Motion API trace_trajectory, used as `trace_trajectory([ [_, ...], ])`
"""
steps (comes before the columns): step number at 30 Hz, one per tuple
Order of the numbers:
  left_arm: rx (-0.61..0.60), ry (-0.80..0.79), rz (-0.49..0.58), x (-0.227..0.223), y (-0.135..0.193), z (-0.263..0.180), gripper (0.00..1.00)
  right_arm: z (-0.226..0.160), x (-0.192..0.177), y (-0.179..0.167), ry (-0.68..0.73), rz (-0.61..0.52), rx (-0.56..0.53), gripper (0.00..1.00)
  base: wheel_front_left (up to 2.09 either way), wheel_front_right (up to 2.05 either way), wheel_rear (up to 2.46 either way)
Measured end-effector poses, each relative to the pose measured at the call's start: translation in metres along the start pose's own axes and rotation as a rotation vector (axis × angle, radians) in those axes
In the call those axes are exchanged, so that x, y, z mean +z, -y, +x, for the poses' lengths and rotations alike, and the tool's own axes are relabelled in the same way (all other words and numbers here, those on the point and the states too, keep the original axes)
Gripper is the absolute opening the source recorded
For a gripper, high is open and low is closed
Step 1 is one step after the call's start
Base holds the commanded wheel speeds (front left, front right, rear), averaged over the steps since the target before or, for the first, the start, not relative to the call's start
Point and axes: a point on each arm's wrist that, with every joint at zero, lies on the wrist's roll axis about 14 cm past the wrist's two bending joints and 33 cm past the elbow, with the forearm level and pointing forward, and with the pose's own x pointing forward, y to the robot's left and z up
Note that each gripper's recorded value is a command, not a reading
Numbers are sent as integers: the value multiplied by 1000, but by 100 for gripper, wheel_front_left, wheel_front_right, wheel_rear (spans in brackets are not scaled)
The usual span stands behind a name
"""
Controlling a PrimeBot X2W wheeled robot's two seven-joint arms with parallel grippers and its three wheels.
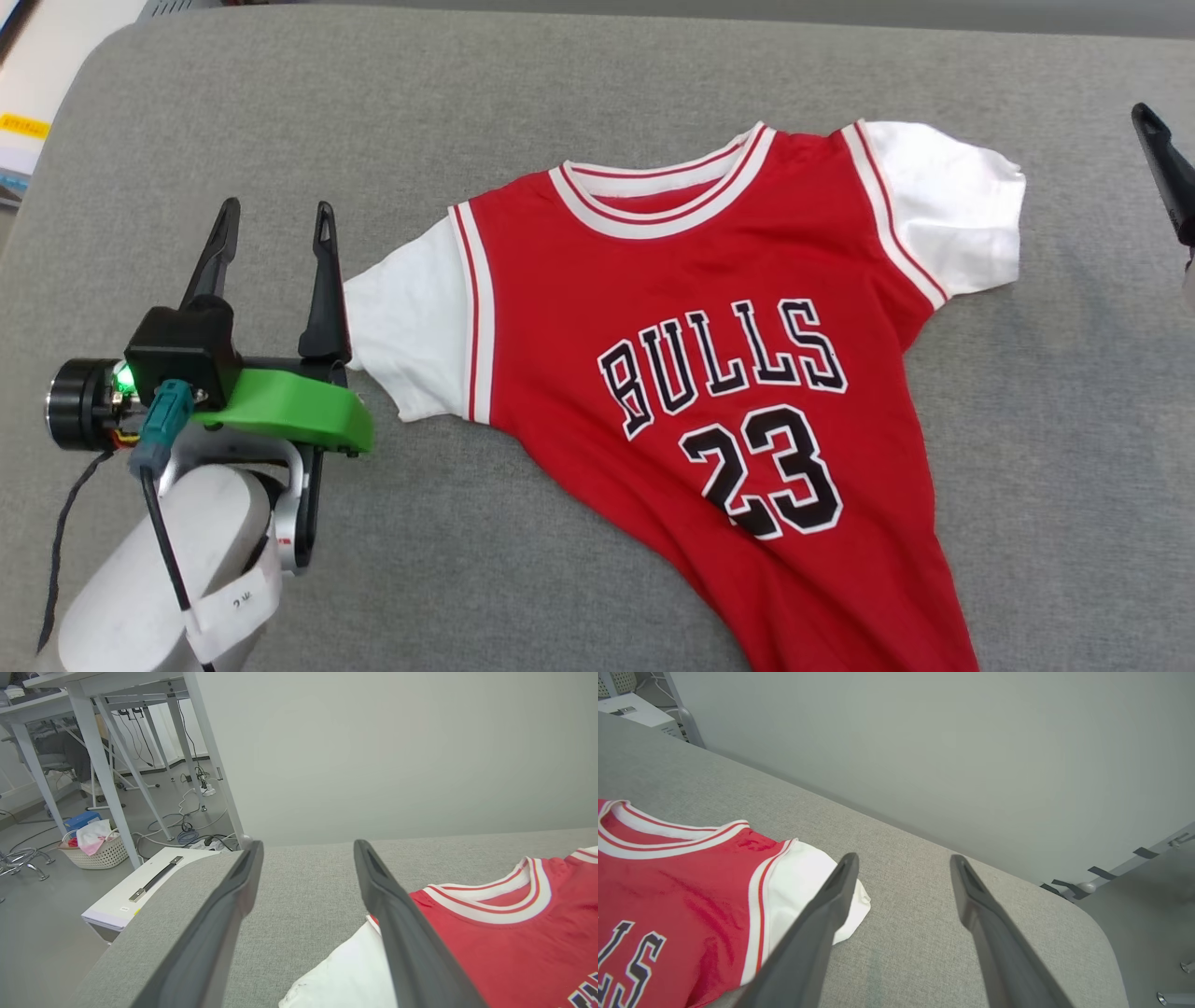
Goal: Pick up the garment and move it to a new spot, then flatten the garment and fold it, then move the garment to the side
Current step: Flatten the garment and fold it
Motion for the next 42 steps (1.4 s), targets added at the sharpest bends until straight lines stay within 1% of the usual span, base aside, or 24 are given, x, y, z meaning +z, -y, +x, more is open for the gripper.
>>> trace_trajectory([
  [5, 39, 6, -5, -9, -4, -6, 100, 24, -43, -3, -326, 8, 96, 100, 0, 0, 0],
  [7, 48, 5, -6, -13, -4, -6, 100, 31, -55, -5, -421, 24, 126, 100, 0, 0, 0],
  [10, 60, 1, -5, -20, -6, -4, 100, 46, -67, -11, -510, 43, 165, 100, 0, 0, 0],
  [16, 77, -24, 1, -38, -8, 0, 100, 76, -94, -30, -621, 38, 227, 100, 0, 0, 0],
  [19, 85, -44, 5, -48, -10, 1, 100, 86, -117, -39, -676, 33, 245, 100, 0, 0, 0],
  [22, 93, -62, 16, -57, -13, 1, 100, 90, -148, -50, -747, 29, 267, 100, 0, 0, 0],
  [25, 106, -70, 23, -61, -18, 1, 100, 93, -162, -50, -780, 14, 269, 100, 0, 0, 0],
  [28, 119, -69, 26, -62, -23, 1, 100, 95, -164, -51, -762, 7, 276, 100, 0, 0, 0],
  [29, 119, -67, 27, -62, -24, 1, 100, 95, -163, -51, -749, 2, 276, 61, 0, 0, 0],
  [30, 118, -65, 28, -61, -24, 1, 100, 95, -161, -50, -735, 4, 274, 0, 0, 0, 0],
  [32, 117, -58, 34, -58, -27, 2, 100, 95, -156, -52, -704, 24, 277, 0, 0, 0, 0],
  [36, 109, -36, 19, -50, -28, 3, 100, 92, -140, -53, -617, 20, 278, 0, 0, 0, 0],
  [42, 53, 1, 51, -32, -33, 3, 100, 82, -94, -27, -426, 23, 211, 0, 0, 0, 0],
])
